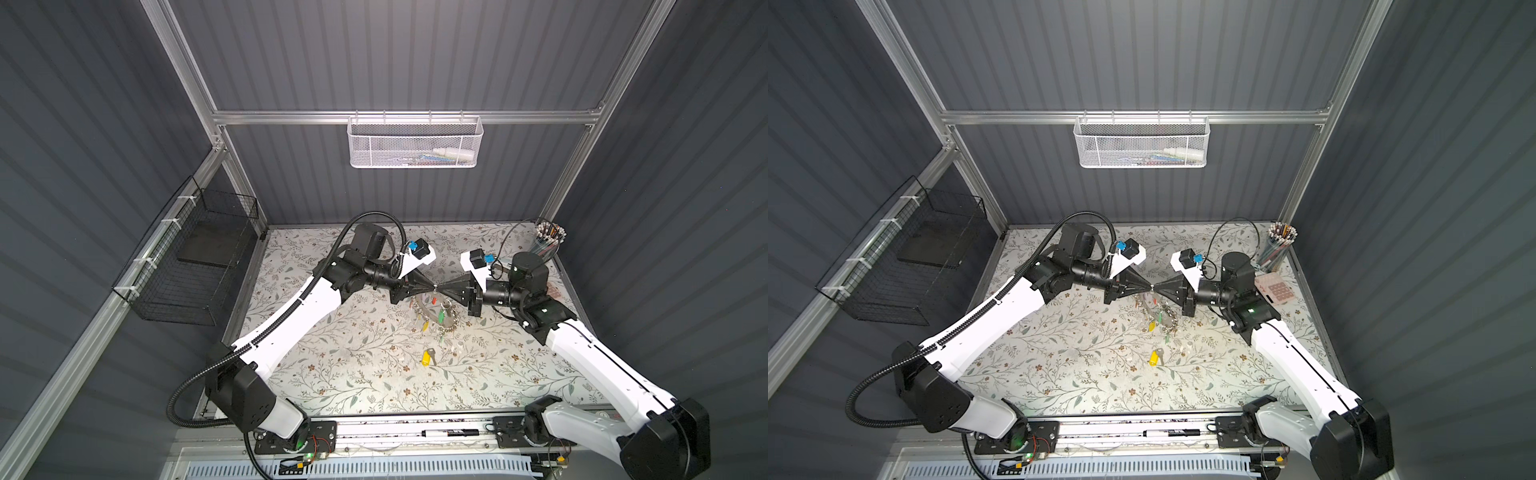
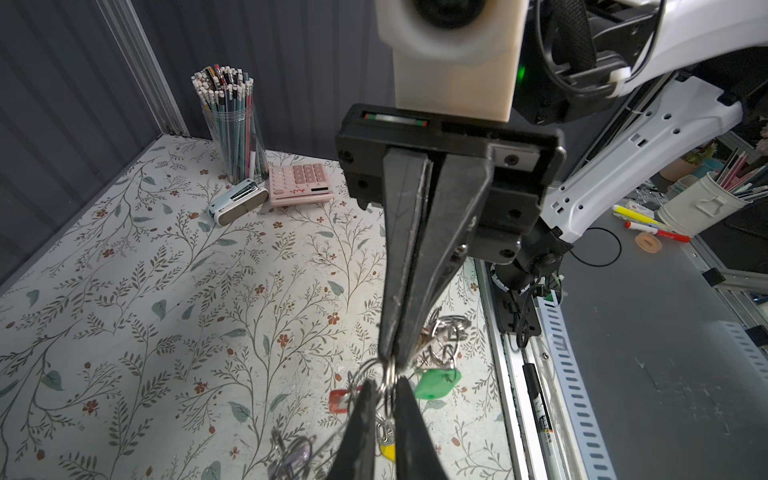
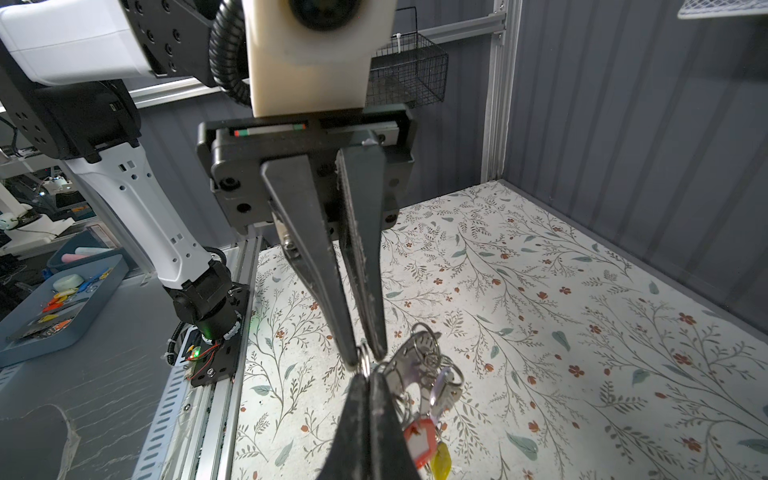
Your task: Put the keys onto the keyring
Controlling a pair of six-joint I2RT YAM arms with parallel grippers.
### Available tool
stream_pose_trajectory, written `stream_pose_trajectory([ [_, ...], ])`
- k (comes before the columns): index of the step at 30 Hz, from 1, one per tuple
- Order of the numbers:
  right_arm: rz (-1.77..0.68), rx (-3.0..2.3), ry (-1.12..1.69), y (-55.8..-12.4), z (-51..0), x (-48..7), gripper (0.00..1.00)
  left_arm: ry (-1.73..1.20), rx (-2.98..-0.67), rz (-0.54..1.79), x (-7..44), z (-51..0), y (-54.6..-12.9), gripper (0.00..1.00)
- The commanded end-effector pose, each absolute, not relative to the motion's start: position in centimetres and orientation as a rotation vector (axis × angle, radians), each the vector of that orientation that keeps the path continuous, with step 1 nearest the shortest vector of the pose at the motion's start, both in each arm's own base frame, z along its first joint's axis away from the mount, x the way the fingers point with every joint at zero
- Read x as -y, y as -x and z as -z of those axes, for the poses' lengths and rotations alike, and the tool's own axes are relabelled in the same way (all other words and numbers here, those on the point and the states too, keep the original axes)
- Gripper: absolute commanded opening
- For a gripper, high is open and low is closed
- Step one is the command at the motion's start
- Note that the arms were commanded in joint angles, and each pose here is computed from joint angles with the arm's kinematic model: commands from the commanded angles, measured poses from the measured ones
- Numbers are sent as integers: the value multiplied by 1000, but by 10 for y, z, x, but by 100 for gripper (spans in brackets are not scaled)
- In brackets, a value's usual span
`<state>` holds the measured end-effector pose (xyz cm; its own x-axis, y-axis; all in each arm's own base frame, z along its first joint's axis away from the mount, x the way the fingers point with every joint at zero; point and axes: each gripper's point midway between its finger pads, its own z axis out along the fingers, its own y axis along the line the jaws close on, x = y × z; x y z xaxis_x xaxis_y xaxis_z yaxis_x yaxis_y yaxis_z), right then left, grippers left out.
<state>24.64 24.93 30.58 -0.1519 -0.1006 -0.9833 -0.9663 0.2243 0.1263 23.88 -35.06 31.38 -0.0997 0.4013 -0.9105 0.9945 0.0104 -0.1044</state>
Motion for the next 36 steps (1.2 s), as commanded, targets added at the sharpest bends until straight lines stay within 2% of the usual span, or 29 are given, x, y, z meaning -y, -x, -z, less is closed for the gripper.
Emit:
stream_pose_trajectory([
  [1,-1086,-1416,1078,-241,-323,-251,0,-1493,-1579,1079,354,-317,-236,11],
  [8,-1086,-1417,1080,-241,-323,-251,0,-1499,-1578,1079,356,-316,-236,0],
  [12,-1079,-1427,1065,-244,-322,-250,0,-1482,-1563,1060,355,-321,-237,0],
  [13,-1080,-1436,1052,-246,-324,-250,2,-1467,-1559,1052,355,-323,-238,0],
  [16,-1080,-1452,984,-252,-333,-244,27,-1397,-1541,1032,352,-334,-242,0],
  [20,-1008,-1503,744,-277,-346,-218,38,-1258,-1511,1054,349,-347,-245,0],
  [23,-1017,-1538,622,-285,-349,-200,41,-1177,-1474,1093,347,-359,-241,0],
  [26,-1046,-1547,570,-286,-345,-194,41,-1092,-1411,1120,342,-370,-235,0],
  [36,-1155,-1527,660,-267,-331,-210,37,-880,-1321,1138,341,-385,-232,0],
])
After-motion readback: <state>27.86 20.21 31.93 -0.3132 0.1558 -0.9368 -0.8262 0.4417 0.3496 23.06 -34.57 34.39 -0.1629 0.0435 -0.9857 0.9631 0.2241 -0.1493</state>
